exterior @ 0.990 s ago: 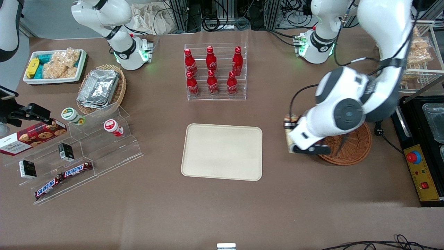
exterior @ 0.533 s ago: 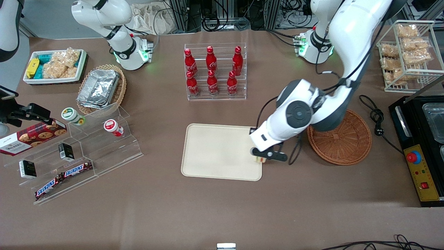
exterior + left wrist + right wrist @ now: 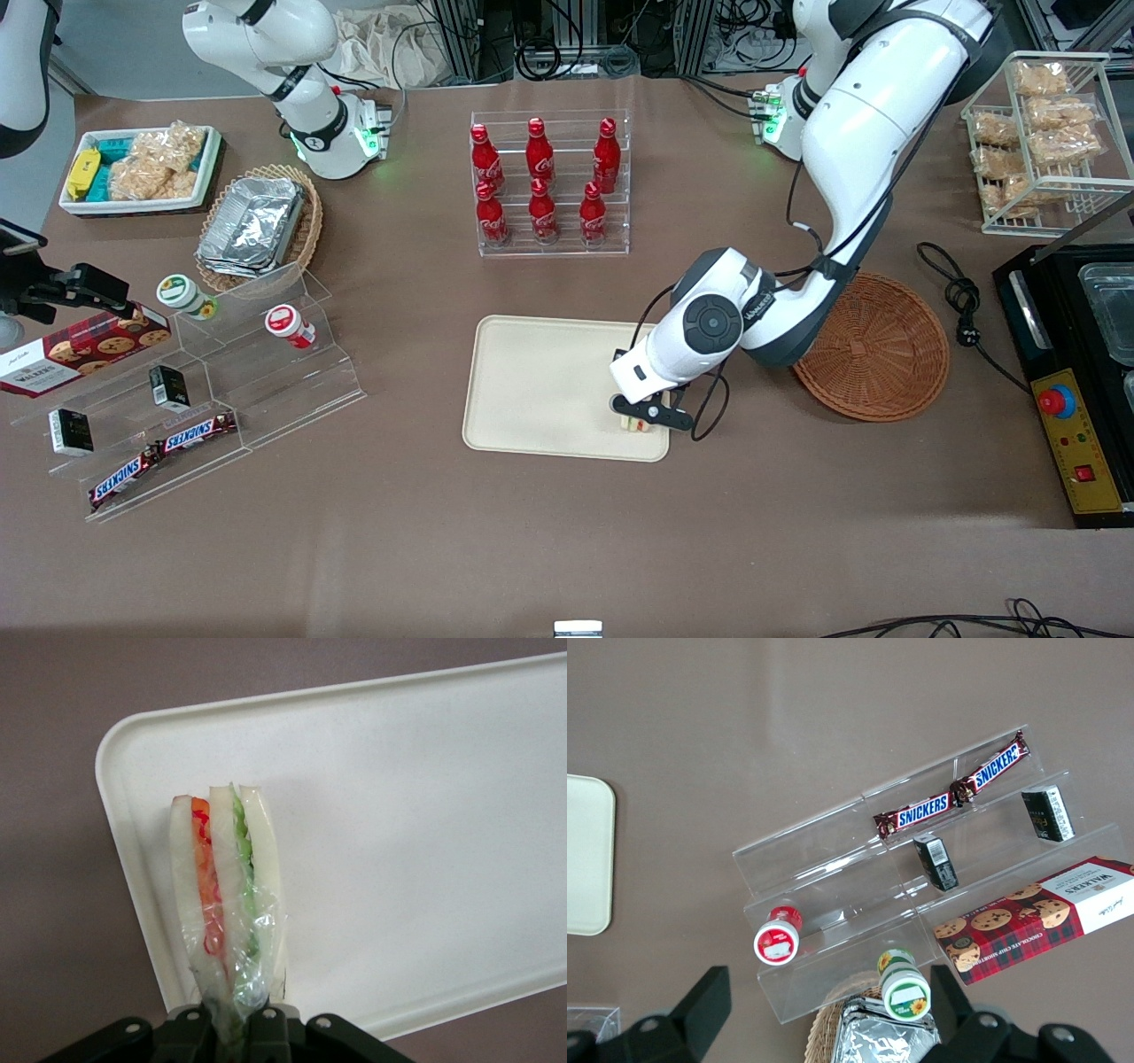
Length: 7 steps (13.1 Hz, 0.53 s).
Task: Place sandwich from basket to tray
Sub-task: 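Carry the held sandwich over the beige tray with the left gripper, then lower the sandwich onto the tray and open the left gripper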
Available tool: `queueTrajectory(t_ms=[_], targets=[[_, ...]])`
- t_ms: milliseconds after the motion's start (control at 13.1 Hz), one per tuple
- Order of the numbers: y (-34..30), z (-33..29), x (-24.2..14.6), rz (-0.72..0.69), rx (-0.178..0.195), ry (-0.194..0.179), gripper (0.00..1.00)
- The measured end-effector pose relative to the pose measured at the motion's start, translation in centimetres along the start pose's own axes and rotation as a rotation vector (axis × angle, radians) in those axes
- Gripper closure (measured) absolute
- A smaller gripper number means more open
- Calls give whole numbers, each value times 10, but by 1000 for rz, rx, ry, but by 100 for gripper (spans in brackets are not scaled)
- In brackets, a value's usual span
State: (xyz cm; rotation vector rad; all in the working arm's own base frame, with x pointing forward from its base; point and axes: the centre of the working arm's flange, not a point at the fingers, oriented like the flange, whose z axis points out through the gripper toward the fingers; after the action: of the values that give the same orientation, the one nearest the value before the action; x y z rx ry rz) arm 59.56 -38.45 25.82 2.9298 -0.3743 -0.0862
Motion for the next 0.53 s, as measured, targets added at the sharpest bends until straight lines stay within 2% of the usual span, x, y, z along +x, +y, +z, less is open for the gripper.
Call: queueTrajectory(t_ms=[229, 381, 533], targets=[[-1, 6, 0, -31, 0, -8, 81], [-3, 6, 0, -55, 2, -8, 65], [-4, 5, 2, -85, 1, -5, 43]])
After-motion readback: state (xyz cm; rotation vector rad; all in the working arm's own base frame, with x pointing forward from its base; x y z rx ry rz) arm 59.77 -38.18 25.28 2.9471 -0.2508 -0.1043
